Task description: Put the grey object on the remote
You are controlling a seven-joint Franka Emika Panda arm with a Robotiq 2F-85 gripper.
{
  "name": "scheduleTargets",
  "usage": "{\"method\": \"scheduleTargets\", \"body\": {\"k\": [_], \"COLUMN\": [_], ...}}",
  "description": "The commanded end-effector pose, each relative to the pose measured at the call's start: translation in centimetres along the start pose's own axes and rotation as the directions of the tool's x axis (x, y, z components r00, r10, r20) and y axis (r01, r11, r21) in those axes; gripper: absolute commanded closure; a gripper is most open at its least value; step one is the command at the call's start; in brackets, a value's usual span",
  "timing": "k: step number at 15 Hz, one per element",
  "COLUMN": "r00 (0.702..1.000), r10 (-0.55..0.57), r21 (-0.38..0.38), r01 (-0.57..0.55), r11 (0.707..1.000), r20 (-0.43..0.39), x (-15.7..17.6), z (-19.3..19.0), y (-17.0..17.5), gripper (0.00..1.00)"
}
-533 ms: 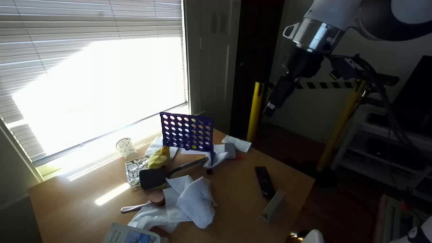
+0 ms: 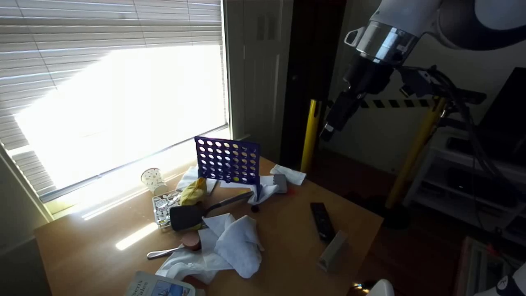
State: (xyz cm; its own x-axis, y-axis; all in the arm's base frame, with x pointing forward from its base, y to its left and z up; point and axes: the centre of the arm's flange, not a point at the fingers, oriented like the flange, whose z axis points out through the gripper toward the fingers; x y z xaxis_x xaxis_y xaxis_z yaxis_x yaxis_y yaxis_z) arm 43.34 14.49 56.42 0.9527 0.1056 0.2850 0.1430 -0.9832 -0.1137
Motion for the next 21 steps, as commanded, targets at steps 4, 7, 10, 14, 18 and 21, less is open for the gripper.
{"method": "scheduleTargets", "body": {"k": [4, 7, 10, 14, 18, 21], "r00": [0.961, 0.907, 0.823, 0.681, 0.679, 0.683], "r10": [0.258, 0.399, 0.544, 0.714, 0.72, 0.715], "r21": [-0.182, -0.21, -0.191, -0.176, -0.214, -0.214], "r01": [-0.272, -0.419, -0.568, -0.732, -0.732, -0.728], "r11": [0.945, 0.883, 0.801, 0.658, 0.647, 0.651], "r20": [-0.1, -0.133, -0.165, -0.162, -0.147, -0.15], "x": [8.7, 12.1, 15.0, 17.7, 15.0, 15.0], "z": [7.7, 13.0, 18.6, 25.2, 26.3, 26.1], "y": [7.6, 11.4, 13.8, 17.0, 18.4, 18.3], "gripper": [0.0, 0.0, 0.0, 0.0, 0.0, 0.0]}}
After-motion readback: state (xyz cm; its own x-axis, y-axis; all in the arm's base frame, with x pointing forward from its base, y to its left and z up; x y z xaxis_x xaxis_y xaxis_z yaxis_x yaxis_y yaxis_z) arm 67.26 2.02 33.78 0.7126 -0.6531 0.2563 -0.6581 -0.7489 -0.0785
